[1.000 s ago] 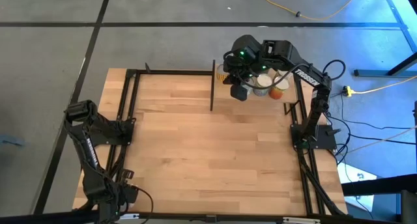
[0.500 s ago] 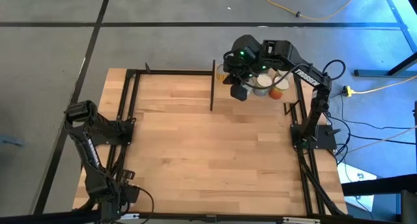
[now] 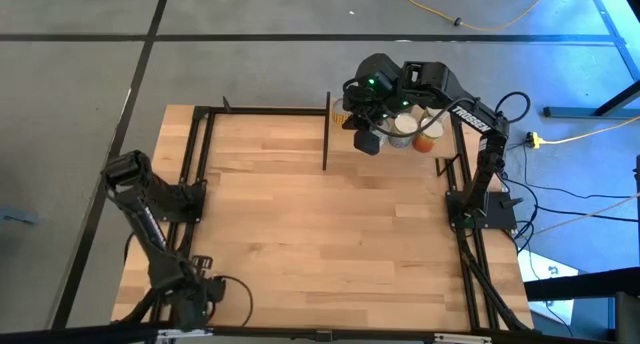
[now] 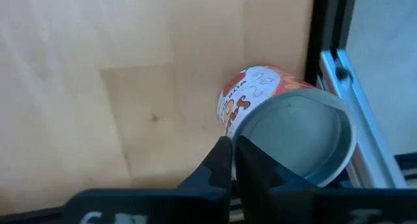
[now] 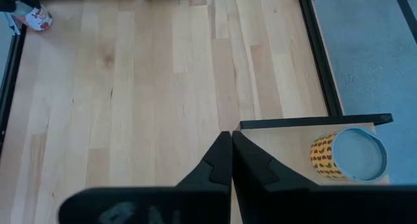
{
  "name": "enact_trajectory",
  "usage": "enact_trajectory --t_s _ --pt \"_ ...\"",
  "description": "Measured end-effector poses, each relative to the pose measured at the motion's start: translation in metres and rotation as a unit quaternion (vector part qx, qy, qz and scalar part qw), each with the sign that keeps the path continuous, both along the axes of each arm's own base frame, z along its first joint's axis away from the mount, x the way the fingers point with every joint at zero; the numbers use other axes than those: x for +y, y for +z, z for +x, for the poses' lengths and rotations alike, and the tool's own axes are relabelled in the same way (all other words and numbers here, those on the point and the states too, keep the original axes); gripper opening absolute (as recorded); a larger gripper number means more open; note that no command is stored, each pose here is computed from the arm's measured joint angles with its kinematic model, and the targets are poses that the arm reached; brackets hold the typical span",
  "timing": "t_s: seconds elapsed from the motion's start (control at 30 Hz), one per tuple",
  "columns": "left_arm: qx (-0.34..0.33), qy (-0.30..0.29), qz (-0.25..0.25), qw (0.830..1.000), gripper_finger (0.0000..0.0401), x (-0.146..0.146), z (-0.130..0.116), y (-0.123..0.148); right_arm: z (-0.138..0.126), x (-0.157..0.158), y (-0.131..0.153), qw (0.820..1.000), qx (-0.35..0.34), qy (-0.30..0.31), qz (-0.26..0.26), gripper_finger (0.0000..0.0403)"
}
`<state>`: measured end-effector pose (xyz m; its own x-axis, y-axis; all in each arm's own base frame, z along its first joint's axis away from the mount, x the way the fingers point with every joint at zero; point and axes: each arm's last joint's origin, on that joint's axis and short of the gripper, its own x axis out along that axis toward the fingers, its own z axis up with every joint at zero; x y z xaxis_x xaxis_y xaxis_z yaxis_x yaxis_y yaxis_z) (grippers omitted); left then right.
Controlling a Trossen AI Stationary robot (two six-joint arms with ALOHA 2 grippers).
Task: Pick and place cans onto a shelf
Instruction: Put the light orange canned good on the shelf
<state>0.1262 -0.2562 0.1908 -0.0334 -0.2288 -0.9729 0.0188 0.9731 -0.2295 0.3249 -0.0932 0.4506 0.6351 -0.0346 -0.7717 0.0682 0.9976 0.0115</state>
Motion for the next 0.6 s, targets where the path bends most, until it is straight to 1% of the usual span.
enact_trajectory --t_s 0.17,0.3,0.4,0.5,0.6 --pt "-0.003 0.032 0.004 0.999 0.0003 0.021 0.016 0.013 -0.007 0.002 0.005 1.0 0.001 0.014 -0.01 0.0007" --pt "-0.029 0.048 0.0 0.998 0.0002 0.048 0.031 0.032 -0.018 0.009 0.014 1.0 -0.002 0.026 -0.018 0.0007" --pt "-0.048 0.081 0.001 0.996 0.0002 0.076 0.04 0.049 -0.028 0.013 0.017 0.999 0.015 0.033 -0.017 0.0007" --pt "-0.049 0.137 0.0 0.989 0.0001 0.107 0.05 0.062 -0.041 0.017 0.022 0.999 0.022 0.04 -0.027 0.0007" --pt "-0.06 0.157 0.002 0.986 0.0001 0.134 0.064 0.076 -0.055 0.021 0.03 0.998 0.02 0.045 -0.031 0.0007"
